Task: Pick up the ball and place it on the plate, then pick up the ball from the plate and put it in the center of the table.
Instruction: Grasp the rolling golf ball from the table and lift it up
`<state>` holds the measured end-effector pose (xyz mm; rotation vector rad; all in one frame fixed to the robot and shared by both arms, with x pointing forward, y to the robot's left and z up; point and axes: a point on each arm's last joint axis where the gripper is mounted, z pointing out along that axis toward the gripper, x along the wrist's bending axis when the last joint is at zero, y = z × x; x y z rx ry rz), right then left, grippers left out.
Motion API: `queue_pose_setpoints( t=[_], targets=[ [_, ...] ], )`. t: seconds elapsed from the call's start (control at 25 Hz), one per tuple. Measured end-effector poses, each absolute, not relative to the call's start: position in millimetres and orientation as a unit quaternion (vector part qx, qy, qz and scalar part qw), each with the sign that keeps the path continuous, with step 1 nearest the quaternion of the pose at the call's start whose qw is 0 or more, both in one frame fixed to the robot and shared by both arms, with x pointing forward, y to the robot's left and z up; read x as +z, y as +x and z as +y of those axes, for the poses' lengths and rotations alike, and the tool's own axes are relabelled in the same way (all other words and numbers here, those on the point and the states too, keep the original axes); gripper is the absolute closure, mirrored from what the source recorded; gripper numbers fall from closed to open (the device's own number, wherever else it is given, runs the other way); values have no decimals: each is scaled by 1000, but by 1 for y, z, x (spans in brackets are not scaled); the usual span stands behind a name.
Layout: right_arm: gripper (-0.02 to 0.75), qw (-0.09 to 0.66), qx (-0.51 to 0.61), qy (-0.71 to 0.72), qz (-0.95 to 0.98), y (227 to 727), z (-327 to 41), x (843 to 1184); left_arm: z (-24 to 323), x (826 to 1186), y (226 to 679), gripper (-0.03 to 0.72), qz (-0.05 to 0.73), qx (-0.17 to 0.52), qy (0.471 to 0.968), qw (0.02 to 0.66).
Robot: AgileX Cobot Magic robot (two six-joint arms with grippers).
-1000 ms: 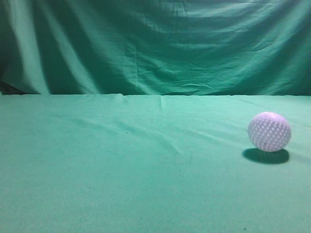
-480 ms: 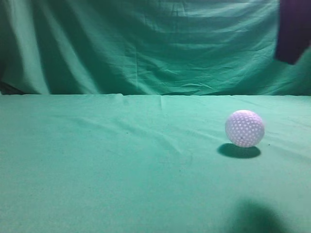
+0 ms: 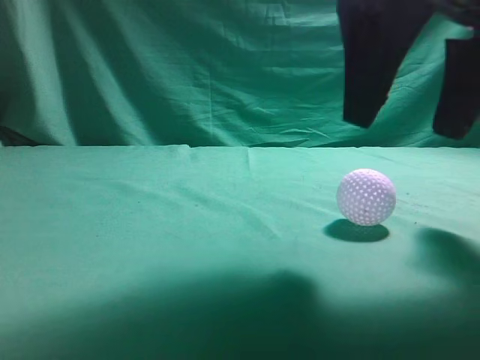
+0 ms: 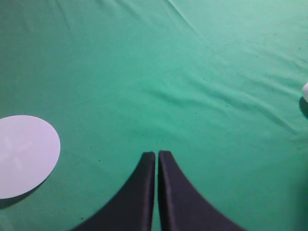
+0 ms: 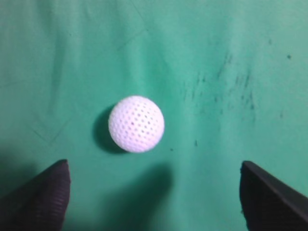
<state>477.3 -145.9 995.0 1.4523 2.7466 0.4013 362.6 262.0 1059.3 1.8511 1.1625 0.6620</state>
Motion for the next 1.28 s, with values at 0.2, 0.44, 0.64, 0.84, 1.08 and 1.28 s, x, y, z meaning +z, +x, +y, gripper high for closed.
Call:
queue_pose_setpoints(
  t=[0.2, 0.44, 0.64, 0.84, 1.08, 1.28],
  targets=[
    [127, -16, 105, 458, 883, 491, -137, 980, 262, 1059, 363, 688, 463, 264, 737, 416],
    [176, -24, 69, 425, 902, 498, -116, 961, 262, 1060, 363, 688, 463, 266, 735, 417],
    [176, -7, 43, 398, 916, 502, -104, 949, 262, 1060, 363, 688, 463, 267, 735, 417],
    [176, 5, 40, 399, 916, 507, -103, 945, 262, 1060, 363, 688, 463, 268, 735, 417],
    [409, 2, 33, 400, 916, 508, -103, 940, 262, 1060, 363, 688, 463, 269, 734, 418],
    [421, 4, 37, 399, 916, 511, -100, 946, 263, 1060, 363, 688, 463, 270, 734, 418]
  ],
)
